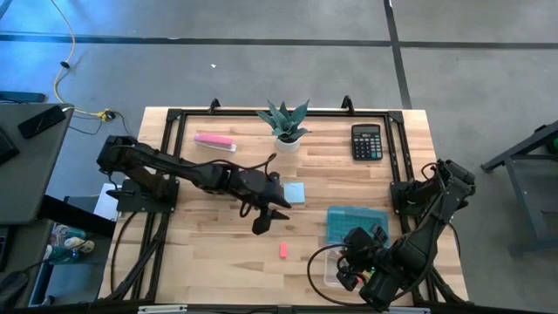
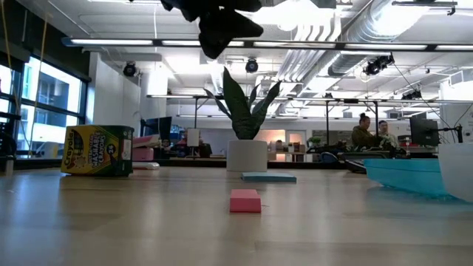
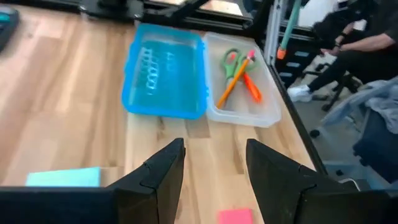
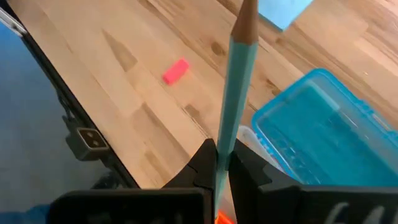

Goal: Pack school essentials
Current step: Put the blue pencil into the blue supply box

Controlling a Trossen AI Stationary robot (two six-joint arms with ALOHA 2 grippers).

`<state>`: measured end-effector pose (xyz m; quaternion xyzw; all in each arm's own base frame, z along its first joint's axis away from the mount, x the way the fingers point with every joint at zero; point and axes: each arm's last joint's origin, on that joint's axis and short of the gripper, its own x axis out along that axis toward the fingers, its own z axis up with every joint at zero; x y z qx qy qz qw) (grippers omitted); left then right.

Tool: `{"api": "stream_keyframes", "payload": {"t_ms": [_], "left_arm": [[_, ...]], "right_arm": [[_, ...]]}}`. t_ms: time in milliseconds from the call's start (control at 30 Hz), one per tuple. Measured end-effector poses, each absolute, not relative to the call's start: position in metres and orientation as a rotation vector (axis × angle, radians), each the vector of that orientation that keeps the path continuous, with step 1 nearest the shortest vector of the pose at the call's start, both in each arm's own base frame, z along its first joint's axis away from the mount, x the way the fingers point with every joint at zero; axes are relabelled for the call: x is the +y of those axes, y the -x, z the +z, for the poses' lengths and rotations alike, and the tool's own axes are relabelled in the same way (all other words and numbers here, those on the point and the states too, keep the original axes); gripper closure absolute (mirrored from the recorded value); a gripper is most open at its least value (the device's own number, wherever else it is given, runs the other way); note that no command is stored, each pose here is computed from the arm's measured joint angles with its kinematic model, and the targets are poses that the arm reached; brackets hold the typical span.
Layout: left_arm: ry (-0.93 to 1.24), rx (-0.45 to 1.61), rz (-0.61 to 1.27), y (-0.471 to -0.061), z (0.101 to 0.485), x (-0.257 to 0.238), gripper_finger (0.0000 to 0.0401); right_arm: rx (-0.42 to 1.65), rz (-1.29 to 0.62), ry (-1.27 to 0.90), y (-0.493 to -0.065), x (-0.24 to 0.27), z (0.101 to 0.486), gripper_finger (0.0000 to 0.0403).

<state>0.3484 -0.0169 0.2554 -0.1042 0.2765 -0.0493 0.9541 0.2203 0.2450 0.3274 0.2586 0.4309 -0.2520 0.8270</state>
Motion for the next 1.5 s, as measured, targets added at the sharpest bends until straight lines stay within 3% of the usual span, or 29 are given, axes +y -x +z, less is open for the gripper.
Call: {"api": "stream_keyframes", "payload": {"t_ms": [433, 933, 1500], "left_arm": [[0.196, 0.599, 0.005, -0.33, 0.27, -0.008, 0.0241], [0.158, 0.604, 0.015, -0.33, 0.269, -0.004, 0.0241], [0.134, 0.604, 0.017, -0.33, 0.269, -0.004, 0.0241]], "right_arm": [[1.091, -0.519, -0.573, -0.217, 0.247, 0.323, 0.0393], [1.37, -0.676, -0.544, -0.228, 0.267, 0.274, 0.0393], [1.42, -0.707, -0.339, -0.232, 0.262, 0.259, 0.0393]]}}
